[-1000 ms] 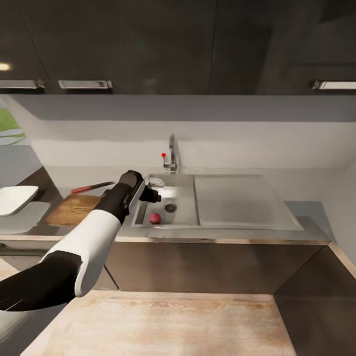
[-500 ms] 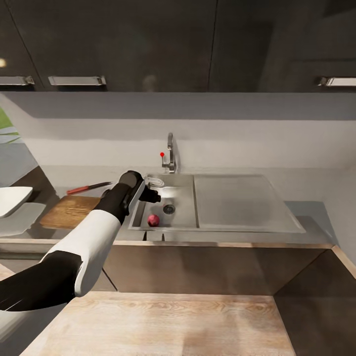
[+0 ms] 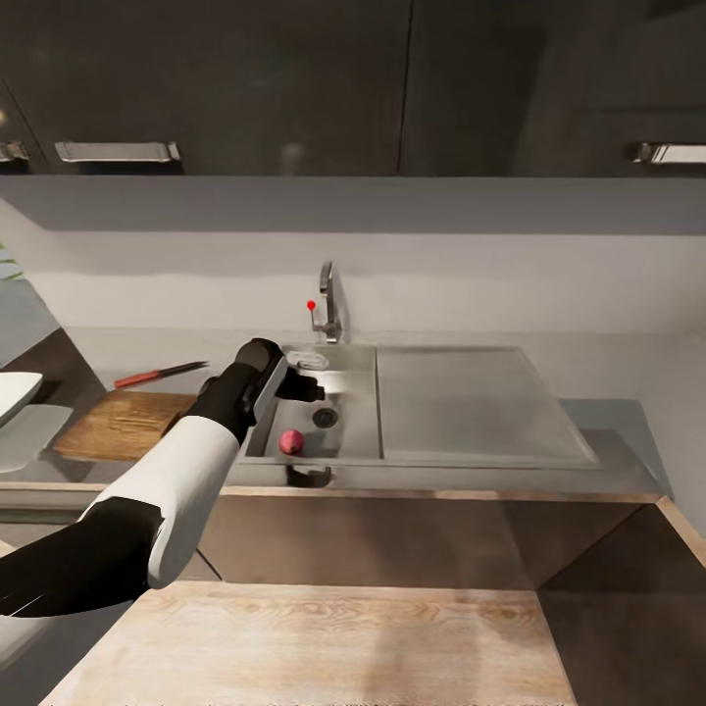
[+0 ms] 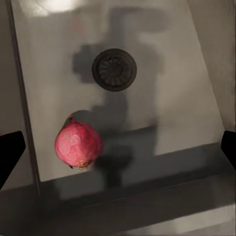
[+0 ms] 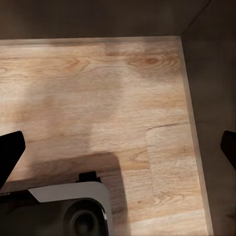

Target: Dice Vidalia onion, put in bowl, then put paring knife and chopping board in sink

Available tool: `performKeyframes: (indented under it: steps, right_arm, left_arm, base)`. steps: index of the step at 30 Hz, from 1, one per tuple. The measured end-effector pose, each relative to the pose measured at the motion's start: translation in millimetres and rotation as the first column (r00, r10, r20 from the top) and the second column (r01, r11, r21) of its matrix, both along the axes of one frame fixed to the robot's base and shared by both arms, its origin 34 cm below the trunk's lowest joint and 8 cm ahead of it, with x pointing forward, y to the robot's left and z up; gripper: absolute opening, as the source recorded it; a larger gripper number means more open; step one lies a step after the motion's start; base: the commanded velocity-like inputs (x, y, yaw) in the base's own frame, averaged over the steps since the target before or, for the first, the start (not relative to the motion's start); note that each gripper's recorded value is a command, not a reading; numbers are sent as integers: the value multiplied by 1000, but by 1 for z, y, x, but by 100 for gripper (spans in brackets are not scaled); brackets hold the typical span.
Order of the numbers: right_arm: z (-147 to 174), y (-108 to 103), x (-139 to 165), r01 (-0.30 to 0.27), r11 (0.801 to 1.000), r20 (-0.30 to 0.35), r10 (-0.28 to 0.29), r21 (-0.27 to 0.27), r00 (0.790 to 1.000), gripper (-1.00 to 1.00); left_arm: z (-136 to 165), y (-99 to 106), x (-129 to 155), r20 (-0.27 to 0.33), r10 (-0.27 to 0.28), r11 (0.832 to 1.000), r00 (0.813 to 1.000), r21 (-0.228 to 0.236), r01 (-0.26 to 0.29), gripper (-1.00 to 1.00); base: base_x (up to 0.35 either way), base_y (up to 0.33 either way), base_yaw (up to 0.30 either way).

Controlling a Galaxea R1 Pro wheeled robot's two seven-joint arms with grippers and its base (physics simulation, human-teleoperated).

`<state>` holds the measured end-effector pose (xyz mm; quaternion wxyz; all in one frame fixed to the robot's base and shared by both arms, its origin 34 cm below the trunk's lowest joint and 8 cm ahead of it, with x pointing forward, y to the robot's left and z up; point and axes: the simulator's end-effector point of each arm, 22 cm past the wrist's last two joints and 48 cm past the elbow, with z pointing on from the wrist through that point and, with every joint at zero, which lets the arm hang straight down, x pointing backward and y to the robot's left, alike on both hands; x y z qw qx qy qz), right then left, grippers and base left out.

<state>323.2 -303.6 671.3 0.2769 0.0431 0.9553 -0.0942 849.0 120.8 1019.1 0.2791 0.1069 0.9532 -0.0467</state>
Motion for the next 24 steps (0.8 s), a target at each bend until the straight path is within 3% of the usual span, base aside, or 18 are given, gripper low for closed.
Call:
performKeyframes:
  steps: [5,24]
  right_arm:
    - [-1,0,-2,0,1000,-5,0,0,1000,100]
    - [-6,0,-10,0,1000,-28,0,1,1000,100]
  left_arm:
    - [-5,-1,0,-9,3,1000,1000,-14,-3,100]
    - [-38,15,-6,-68,23,1000,997,6,-22,100]
  base:
    - [1,-2,0]
    - [0,0,0]
